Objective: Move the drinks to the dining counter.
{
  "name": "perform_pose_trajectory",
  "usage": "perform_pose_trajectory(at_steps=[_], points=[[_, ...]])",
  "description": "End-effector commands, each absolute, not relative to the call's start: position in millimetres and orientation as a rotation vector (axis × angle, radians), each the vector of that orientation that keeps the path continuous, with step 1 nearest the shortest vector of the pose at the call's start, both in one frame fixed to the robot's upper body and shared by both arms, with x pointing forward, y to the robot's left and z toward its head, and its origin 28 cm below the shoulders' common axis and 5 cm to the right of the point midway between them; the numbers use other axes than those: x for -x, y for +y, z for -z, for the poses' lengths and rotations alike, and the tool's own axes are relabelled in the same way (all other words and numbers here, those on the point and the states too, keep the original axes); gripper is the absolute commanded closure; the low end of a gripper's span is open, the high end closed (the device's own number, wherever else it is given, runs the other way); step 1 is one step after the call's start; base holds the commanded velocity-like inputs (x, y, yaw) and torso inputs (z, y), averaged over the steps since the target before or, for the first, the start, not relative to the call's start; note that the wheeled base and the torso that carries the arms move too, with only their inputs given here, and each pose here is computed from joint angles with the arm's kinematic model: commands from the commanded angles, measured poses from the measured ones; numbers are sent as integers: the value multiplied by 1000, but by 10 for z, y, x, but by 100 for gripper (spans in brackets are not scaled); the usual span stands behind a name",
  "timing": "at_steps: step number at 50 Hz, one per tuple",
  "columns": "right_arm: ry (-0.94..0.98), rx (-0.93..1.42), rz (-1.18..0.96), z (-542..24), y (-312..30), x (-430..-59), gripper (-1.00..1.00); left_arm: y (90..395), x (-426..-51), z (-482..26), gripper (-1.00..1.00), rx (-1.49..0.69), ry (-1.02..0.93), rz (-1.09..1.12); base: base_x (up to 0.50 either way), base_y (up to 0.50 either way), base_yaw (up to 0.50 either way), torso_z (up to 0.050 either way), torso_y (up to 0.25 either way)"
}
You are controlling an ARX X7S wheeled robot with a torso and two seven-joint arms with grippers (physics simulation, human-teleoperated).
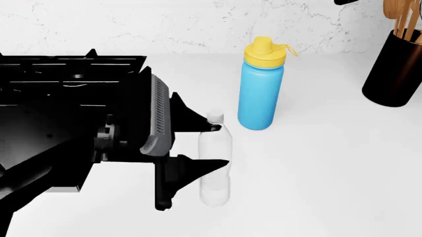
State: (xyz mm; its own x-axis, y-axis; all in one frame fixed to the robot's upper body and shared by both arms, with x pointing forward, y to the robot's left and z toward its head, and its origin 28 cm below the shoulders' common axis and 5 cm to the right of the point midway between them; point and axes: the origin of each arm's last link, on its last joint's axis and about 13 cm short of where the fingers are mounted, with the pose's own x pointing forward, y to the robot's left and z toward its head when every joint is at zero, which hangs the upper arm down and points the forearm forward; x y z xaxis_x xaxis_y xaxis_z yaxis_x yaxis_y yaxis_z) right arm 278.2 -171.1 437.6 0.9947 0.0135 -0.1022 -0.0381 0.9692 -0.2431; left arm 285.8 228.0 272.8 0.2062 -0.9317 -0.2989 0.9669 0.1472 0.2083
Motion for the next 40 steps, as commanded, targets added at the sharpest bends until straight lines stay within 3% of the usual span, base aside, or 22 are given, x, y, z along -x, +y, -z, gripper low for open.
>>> perform_pose_trajectory(at_steps=[1,10,18,23,40], points=[[104,248,-21,-4377,-1730,-2759,-100,2234,-2993,-2635,100,-324,86,1375,0,0,0,0,0],[105,248,-24,-4369,-1726,-2760,-100,2308,-2972,-2633,100,-274,30,1332,0,0,0,0,0],[110,247,-39,-4330,-1700,-2809,-100,2408,-2799,-2992,100,-114,-272,1167,0,0,0,0,0],[119,238,-51,-4266,-1702,-2842,-100,2493,-2664,-3188,100,-111,-360,1082,0,0,0,0,0],[166,232,-110,-3975,-1736,-2546,-100,2662,-2493,-3348,100,-139,-398,955,0,0,0,0,1]])
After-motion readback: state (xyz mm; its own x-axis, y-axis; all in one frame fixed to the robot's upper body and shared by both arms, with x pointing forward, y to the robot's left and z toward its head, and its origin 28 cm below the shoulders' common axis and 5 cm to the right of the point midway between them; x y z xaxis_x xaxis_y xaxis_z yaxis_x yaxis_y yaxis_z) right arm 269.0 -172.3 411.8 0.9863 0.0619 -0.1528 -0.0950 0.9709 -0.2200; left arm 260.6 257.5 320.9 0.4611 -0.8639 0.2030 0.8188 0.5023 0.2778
